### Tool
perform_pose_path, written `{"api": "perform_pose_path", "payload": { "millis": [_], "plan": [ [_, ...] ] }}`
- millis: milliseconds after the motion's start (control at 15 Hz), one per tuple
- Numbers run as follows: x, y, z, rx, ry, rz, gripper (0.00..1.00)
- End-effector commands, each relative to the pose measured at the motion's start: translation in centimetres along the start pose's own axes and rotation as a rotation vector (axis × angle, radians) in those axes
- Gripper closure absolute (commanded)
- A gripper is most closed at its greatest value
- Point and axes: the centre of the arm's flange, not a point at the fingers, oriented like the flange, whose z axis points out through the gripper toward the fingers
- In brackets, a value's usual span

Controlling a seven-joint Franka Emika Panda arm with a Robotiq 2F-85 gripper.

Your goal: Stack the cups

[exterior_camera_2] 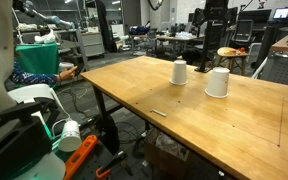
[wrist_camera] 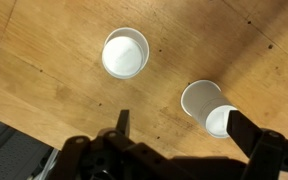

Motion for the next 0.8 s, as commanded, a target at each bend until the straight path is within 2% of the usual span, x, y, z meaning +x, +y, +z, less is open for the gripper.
{"api": "perform_pose_path", "payload": {
  "millis": [0, 400, 733],
  "plan": [
    [-0.1, 1.8, -0.8, 0.023, 0.011, -0.003, 0.00],
    [-1.2, 4.3, 0.5, 0.031, -0.005, 0.022, 0.00],
    [-1.2, 5.3, 3.6, 0.047, -0.030, 0.034, 0.00]
  ]
}}
